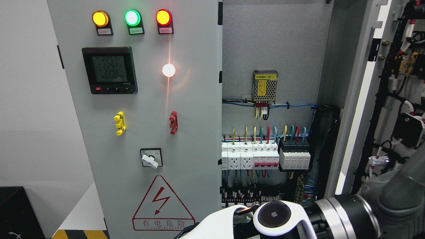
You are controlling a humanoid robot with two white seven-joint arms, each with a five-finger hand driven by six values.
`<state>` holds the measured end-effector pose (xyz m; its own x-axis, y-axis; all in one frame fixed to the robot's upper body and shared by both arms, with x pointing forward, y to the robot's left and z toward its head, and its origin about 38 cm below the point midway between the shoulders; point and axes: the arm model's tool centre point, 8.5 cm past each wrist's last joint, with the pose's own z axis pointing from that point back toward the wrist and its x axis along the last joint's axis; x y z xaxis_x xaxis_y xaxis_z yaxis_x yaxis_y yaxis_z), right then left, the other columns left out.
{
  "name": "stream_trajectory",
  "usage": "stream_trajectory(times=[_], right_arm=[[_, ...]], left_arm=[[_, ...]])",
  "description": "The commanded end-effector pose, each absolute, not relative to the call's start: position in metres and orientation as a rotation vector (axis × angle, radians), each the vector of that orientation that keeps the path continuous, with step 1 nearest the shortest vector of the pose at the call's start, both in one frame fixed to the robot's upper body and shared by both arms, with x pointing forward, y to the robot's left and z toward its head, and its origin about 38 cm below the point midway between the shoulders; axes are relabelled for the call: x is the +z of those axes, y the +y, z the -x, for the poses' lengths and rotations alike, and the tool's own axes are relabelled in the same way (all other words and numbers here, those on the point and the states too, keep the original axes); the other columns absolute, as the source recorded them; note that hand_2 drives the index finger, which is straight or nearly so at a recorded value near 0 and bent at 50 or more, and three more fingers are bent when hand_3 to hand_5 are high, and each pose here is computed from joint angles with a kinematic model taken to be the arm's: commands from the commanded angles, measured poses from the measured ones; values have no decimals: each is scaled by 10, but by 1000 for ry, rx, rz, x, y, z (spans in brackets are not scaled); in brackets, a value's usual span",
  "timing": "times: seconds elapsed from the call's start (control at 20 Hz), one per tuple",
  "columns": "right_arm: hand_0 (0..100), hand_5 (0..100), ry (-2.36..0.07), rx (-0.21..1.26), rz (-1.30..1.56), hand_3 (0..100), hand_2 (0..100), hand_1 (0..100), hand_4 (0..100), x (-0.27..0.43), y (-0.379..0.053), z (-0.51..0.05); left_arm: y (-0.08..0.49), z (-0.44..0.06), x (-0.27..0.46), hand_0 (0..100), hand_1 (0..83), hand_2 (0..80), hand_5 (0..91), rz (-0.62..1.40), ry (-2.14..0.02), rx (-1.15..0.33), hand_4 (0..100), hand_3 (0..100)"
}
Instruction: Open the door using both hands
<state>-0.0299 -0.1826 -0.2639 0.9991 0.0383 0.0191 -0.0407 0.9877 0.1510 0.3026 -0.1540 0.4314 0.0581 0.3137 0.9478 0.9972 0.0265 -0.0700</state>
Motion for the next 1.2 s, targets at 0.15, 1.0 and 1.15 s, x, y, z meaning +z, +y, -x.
stream_trajectory(times=[0.15, 1.0, 1.15], right_arm=[[191, 0, -16, 31, -153, 0, 0, 0, 0, -264, -182, 30], [191, 0, -16, 29, -153, 0, 0, 0, 0, -264, -182, 30], [191, 0, -16, 29, -153, 0, 0, 0, 0, -264, -182, 30]], left_arm=[[-171, -314, 424, 0, 0, 0, 0, 1407, -1383, -933, 0, 0], [-178, -310, 423, 0, 0, 0, 0, 1384, -1382, -978, 0, 0], [-178, -310, 423, 0, 0, 0, 0, 1383, -1383, -979, 0, 0]])
